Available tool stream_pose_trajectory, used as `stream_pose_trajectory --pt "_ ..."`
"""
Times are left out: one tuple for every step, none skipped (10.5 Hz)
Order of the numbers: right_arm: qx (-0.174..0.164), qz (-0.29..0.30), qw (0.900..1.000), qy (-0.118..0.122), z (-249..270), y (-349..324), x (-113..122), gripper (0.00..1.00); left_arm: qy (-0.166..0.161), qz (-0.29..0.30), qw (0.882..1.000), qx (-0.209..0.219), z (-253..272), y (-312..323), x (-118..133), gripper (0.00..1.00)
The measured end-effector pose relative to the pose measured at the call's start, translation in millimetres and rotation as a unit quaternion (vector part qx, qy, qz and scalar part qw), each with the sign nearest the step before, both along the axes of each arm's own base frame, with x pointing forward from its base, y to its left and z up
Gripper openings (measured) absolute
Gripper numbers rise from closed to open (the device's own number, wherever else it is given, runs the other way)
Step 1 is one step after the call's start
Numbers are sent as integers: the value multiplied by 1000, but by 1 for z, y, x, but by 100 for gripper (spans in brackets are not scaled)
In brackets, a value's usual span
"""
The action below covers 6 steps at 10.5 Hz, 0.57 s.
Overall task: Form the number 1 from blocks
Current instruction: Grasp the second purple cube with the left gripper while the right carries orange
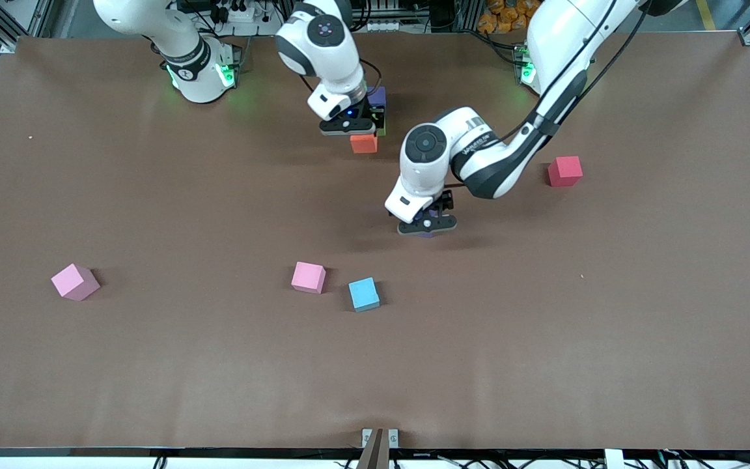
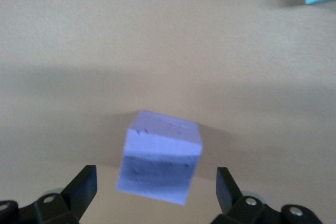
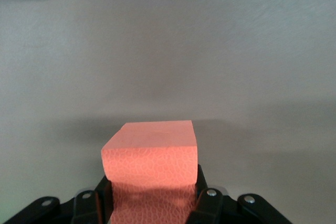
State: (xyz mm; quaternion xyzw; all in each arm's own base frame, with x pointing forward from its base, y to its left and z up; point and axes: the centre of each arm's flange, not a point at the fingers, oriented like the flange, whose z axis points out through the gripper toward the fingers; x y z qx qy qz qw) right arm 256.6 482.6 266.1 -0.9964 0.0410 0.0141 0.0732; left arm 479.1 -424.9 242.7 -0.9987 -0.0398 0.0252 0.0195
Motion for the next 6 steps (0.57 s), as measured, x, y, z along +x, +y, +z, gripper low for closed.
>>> stream_pose_trajectory --pt "-1 -3 1000 1 -6 8 4 59 6 -6 1000 0 -6 7 5 100" --pt "-3 -3 1000 2 -13 13 8 59 13 -9 1000 1 -14 10 7 100" --pt "-7 -2 1000 3 -18 15 8 59 17 -13 1000 1 -20 10 6 100" --pt "-10 1 1000 4 -22 16 6 59 18 -14 1000 -2 -20 7 6 100" --pt "-12 4 1000 5 -25 17 3 59 17 -15 1000 -4 -19 5 6 100" --pt "-14 8 1000 6 -27 18 0 59 15 -15 1000 -6 -16 3 7 100"
